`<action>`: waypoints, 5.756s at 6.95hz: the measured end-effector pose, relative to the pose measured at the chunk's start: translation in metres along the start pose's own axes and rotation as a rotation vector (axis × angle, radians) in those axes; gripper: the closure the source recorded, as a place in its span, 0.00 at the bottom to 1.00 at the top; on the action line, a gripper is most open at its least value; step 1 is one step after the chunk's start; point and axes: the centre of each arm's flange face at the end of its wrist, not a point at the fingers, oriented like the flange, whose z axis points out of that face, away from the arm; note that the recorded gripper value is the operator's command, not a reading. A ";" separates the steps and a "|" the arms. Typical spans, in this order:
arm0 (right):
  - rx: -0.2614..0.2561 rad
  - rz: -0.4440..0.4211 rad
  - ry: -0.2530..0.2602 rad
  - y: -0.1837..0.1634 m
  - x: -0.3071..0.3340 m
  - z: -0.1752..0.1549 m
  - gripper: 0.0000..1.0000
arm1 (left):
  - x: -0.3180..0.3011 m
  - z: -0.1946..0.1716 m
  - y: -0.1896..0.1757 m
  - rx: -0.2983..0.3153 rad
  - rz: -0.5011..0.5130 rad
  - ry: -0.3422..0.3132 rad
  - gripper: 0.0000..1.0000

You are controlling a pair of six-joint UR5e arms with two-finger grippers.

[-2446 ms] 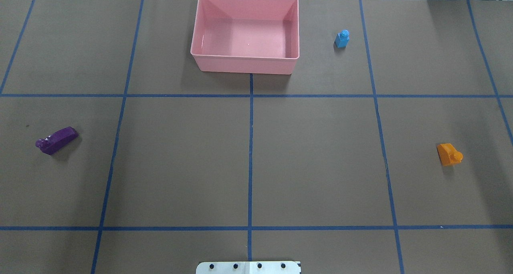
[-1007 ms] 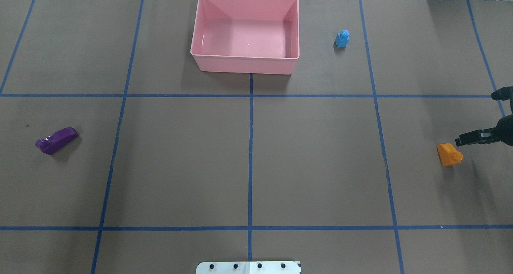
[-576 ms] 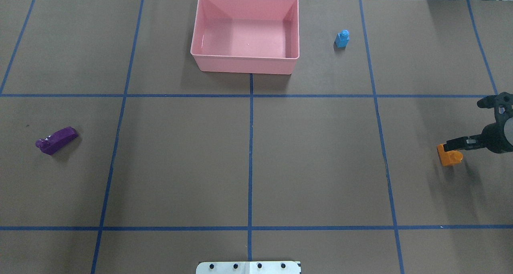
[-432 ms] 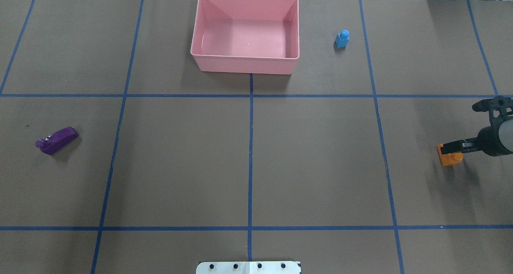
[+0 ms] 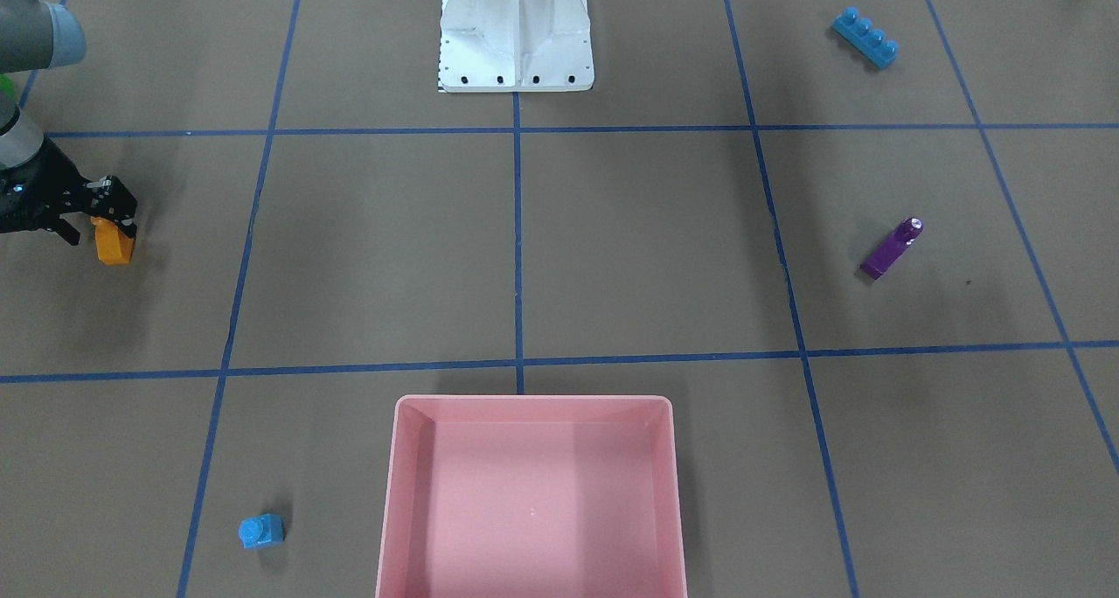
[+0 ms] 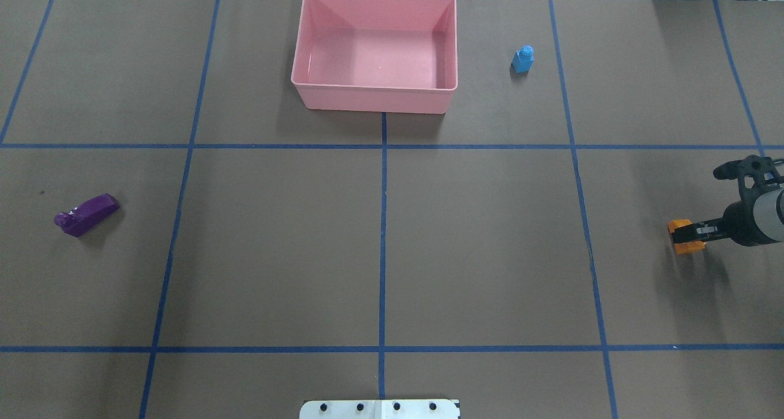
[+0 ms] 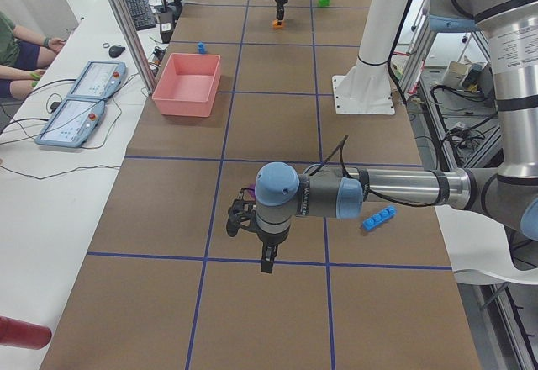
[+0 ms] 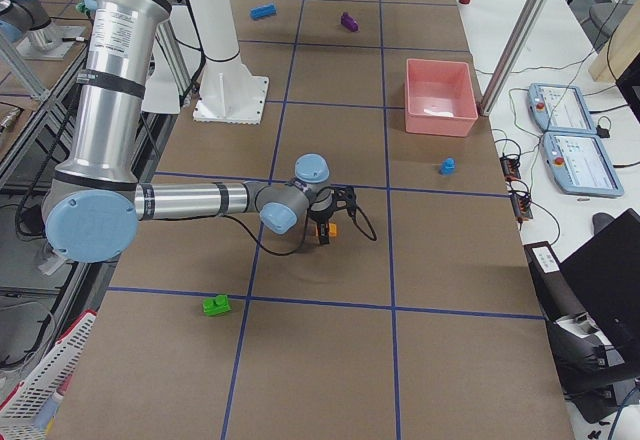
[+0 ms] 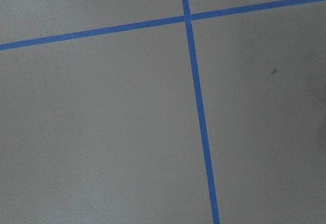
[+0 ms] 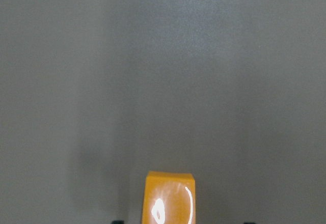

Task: Put all blocks into box

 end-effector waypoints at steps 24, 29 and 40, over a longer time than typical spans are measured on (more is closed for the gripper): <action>0.042 0.153 0.010 -0.435 -0.453 -0.046 0.00 | 0.017 -0.011 -0.047 0.146 0.139 0.069 0.00; 0.011 0.195 0.018 -0.421 -0.464 -0.146 0.00 | 0.092 0.024 -0.074 0.134 0.299 0.131 0.00; -0.003 0.016 0.057 -0.179 -0.209 -0.160 0.00 | 0.251 0.178 -0.091 -0.010 0.591 0.072 0.30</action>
